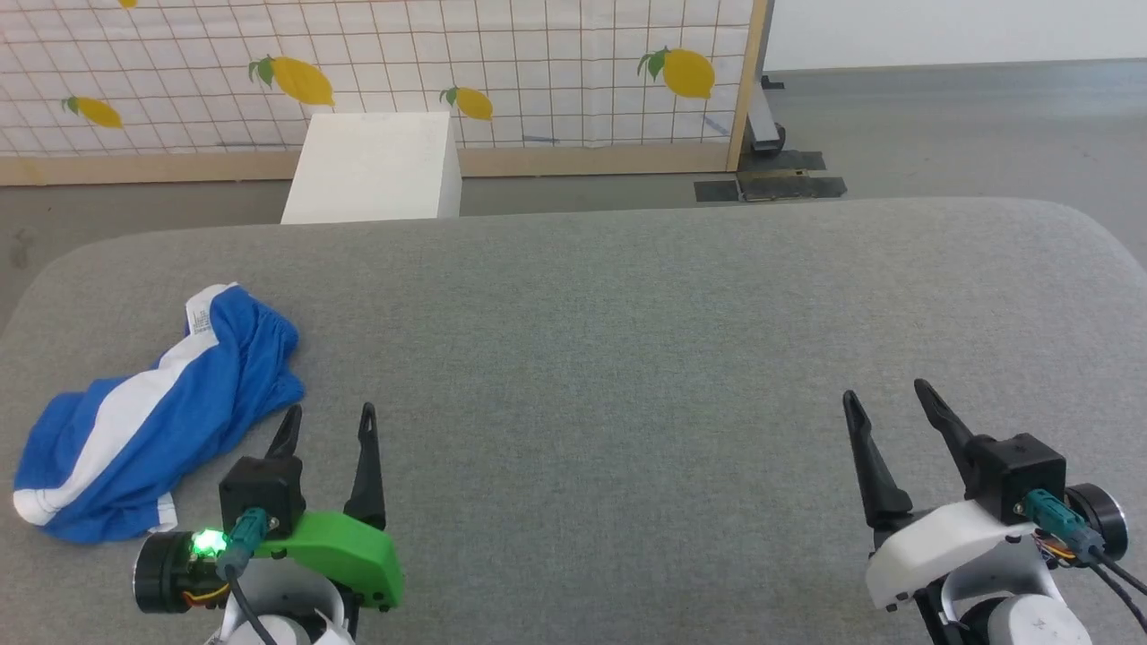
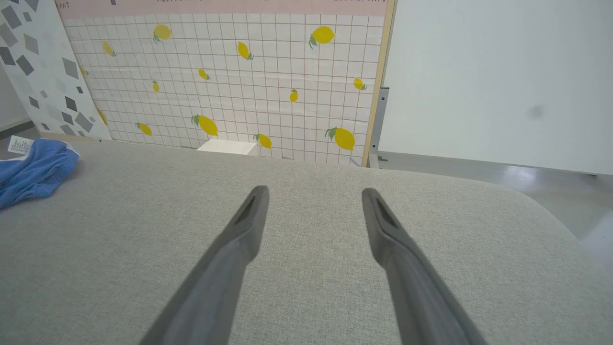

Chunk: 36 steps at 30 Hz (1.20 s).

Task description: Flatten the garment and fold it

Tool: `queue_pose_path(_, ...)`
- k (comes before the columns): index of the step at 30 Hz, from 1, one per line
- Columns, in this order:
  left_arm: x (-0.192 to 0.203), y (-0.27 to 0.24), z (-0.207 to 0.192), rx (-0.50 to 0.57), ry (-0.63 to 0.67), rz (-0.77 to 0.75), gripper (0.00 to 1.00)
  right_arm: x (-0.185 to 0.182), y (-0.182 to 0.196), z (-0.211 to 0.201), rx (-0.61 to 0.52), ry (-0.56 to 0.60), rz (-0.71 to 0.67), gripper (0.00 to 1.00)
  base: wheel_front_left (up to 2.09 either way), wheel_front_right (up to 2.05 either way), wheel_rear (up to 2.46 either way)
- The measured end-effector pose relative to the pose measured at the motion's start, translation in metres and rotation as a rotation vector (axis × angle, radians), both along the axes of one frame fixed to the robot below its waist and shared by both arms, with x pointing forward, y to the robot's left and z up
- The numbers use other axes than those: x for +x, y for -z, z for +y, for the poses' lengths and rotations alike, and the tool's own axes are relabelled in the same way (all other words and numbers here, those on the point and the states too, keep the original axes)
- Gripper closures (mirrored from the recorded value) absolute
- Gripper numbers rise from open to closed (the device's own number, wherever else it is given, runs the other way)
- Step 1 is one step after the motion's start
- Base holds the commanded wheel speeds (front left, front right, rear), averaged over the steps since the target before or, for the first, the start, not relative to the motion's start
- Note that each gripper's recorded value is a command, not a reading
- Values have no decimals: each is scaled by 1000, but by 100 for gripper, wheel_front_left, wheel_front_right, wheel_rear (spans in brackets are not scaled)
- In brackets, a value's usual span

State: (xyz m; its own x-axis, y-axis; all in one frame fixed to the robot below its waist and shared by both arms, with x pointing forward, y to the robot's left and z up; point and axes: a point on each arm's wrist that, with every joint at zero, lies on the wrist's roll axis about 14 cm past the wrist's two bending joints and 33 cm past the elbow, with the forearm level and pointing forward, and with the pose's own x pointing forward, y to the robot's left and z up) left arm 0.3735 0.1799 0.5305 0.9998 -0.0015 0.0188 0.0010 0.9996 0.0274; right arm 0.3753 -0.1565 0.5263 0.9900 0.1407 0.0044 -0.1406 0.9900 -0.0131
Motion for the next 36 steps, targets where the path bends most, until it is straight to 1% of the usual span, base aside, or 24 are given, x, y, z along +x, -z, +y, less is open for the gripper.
queue_pose_path(17,-13,-2,28,-19,-84,-27,0,8,4,21,50,-61,-1,0,0,0,0)
queue_pose_path(36,-42,-8,69,-48,-216,-73,0,15,11,61,107,-173,10,0,0,0,0)
